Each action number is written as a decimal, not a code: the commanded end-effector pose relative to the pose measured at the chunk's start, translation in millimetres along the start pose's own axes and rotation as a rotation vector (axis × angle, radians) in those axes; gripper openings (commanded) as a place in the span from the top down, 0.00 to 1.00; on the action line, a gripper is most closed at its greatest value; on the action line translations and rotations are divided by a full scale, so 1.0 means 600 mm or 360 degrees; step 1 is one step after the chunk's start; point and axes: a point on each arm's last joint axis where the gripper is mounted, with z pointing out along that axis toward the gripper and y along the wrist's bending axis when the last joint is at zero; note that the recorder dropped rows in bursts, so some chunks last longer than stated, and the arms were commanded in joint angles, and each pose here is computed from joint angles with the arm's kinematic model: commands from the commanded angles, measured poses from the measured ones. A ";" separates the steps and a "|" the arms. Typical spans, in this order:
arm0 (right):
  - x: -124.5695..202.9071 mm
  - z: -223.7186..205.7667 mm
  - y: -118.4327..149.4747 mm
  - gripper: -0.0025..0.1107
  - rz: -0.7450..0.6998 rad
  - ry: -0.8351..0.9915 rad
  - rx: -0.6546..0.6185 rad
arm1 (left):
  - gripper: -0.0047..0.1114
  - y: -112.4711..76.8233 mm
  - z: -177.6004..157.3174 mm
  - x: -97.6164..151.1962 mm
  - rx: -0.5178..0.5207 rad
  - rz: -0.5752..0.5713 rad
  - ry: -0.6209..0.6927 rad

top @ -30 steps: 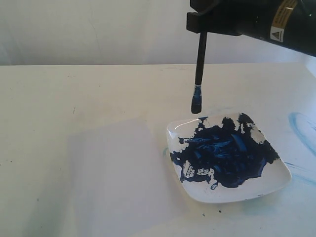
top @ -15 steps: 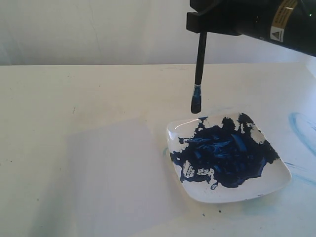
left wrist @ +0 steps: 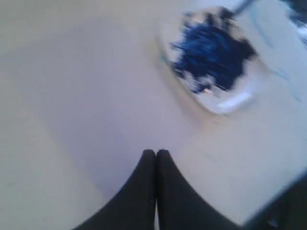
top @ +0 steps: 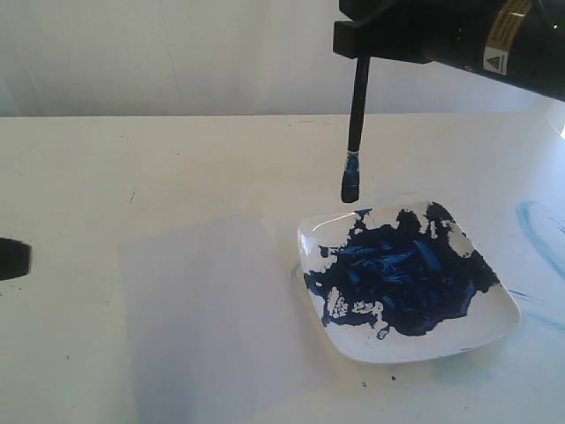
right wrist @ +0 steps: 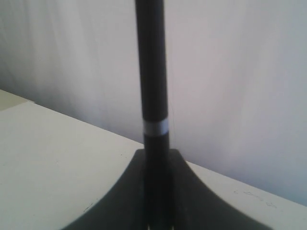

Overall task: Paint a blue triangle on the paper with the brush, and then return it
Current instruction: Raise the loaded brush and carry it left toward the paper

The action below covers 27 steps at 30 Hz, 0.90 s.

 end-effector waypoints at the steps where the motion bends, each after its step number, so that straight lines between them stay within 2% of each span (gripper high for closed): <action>1: 0.000 -0.001 0.000 0.98 0.0009 -0.0010 -0.0009 | 0.96 -0.011 0.023 -0.048 0.0432 0.0114 0.0094; 3: 0.000 -0.001 0.000 0.98 0.0009 -0.0010 -0.0009 | 0.96 0.004 0.041 -0.052 0.0447 0.0041 0.0159; 7: 0.000 -0.001 0.000 0.98 0.0009 -0.0010 -0.0009 | 0.96 0.025 0.073 -0.044 0.0596 -0.0073 0.0400; 12: 0.004 0.000 -0.001 0.98 0.0018 0.0005 -0.0005 | 0.96 0.056 0.088 -0.059 0.0547 -0.0014 0.0748; 14: 0.008 0.005 0.000 0.98 0.0039 0.0001 -0.0033 | 0.96 0.073 0.098 -0.078 0.0483 -0.0003 0.0815; 21: 0.033 0.029 0.002 0.98 0.0080 0.0011 -0.0132 | 0.96 0.095 0.120 -0.125 0.0471 -0.0014 0.0789; 27: 0.044 0.036 0.000 0.98 0.0130 0.0045 -0.0129 | 0.96 0.117 0.145 -0.137 0.0449 -0.0067 0.0765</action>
